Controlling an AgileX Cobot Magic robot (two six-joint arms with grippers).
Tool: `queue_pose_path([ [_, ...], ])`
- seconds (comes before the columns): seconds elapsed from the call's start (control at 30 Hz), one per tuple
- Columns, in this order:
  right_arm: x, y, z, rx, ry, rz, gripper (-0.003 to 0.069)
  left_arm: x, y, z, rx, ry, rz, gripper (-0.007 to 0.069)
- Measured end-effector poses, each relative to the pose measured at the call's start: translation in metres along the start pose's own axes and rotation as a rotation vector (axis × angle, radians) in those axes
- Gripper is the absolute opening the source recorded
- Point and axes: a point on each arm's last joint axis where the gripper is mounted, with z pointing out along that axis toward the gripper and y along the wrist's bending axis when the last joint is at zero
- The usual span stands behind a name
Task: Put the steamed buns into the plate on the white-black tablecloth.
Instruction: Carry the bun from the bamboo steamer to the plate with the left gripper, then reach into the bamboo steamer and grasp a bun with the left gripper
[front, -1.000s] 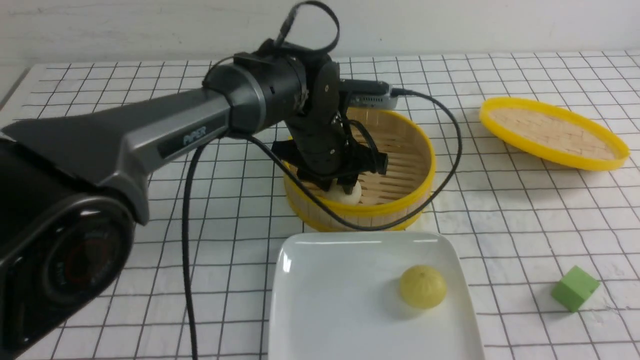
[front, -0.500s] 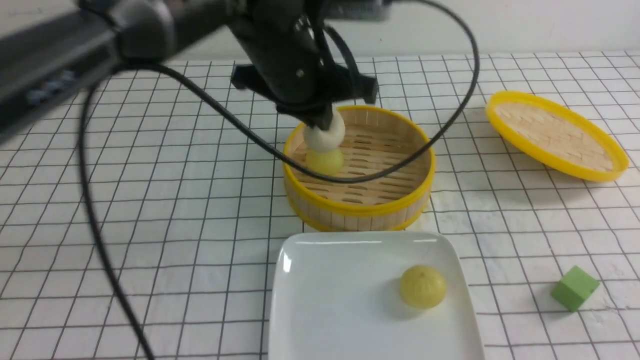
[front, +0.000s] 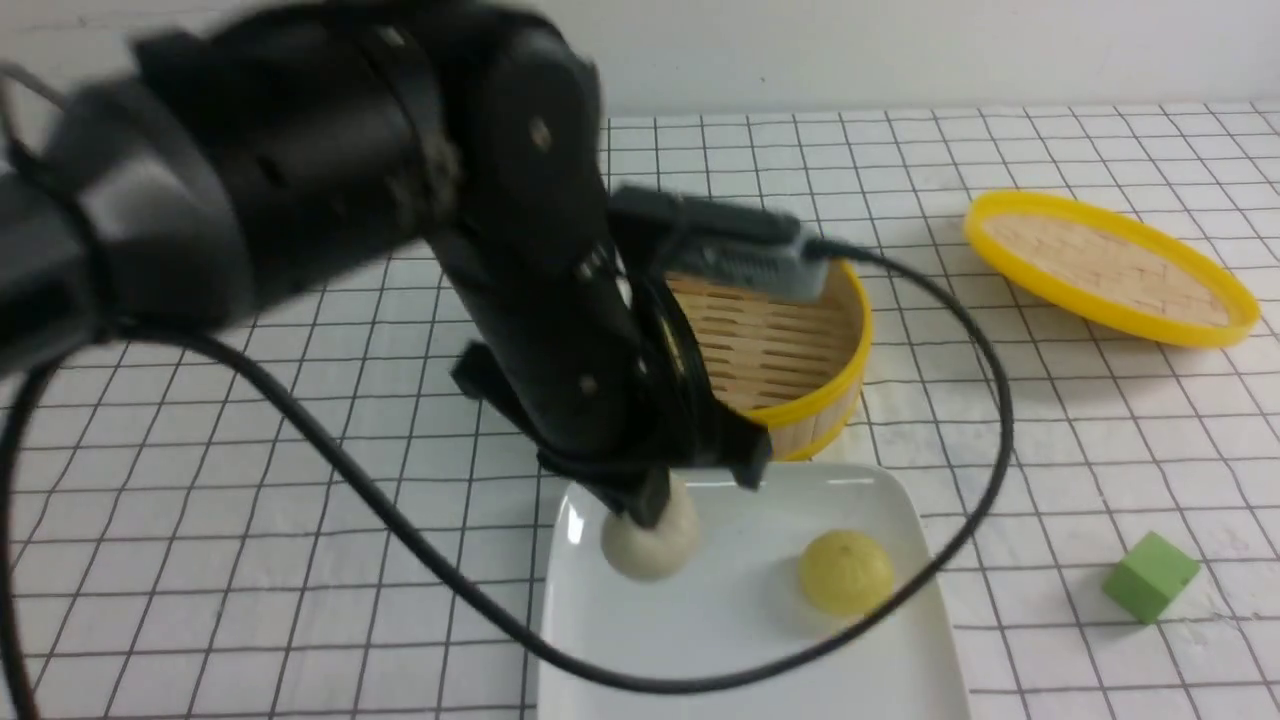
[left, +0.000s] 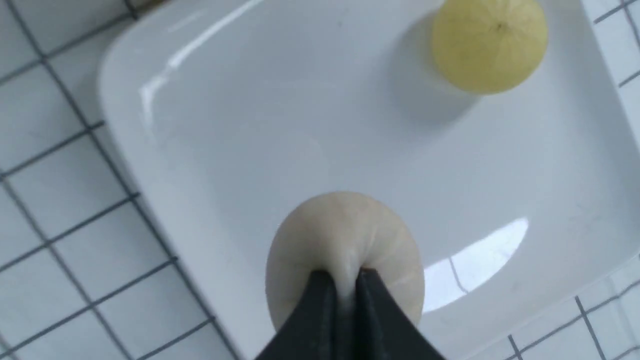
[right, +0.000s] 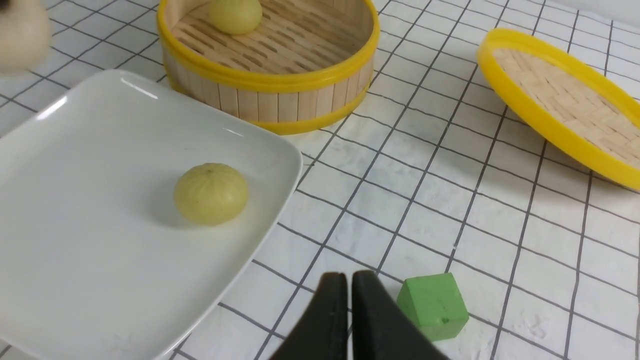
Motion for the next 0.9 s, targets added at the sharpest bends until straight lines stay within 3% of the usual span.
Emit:
queue_pose_path([
  [0.13, 0.0, 0.0, 0.0, 0.0, 0.0, 0.0, 0.0044, -0.005, -0.001, 0.027, 0.0, 0.004, -0.041, 0.0055],
  [0.2, 0.0, 0.0, 0.0, 0.0, 0.0, 0.0, 0.0047, -0.011, 0.0, 0.047, -0.014, -0.01, -0.051, 0.0102],
  [0.37, 0.0, 0.0, 0.0, 0.0, 0.0, 0.0, 0.0047, -0.017, 0.002, 0.074, -0.029, -0.009, -0.083, 0.025],
  [0.4, 0.0, 0.0, 0.0, 0.0, 0.0, 0.0, 0.0048, -0.017, 0.003, 0.077, -0.03, -0.011, -0.089, 0.031],
  [0.57, 0.0, 0.0, 0.0, 0.0, 0.0, 0.0, 0.0055, -0.035, 0.001, 0.051, -0.07, -0.059, -0.059, 0.0475],
  [0.7, 0.0, 0.0, 0.0, 0.0, -0.001, 0.0, 0.0057, -0.065, 0.008, 0.013, -0.094, -0.157, -0.111, 0.0506],
  [0.9, 0.0, 0.0, 0.0, 0.0, -0.001, 0.001, 0.0063, -0.117, 0.06, -0.015, -0.101, -0.285, -0.276, 0.0473],
])
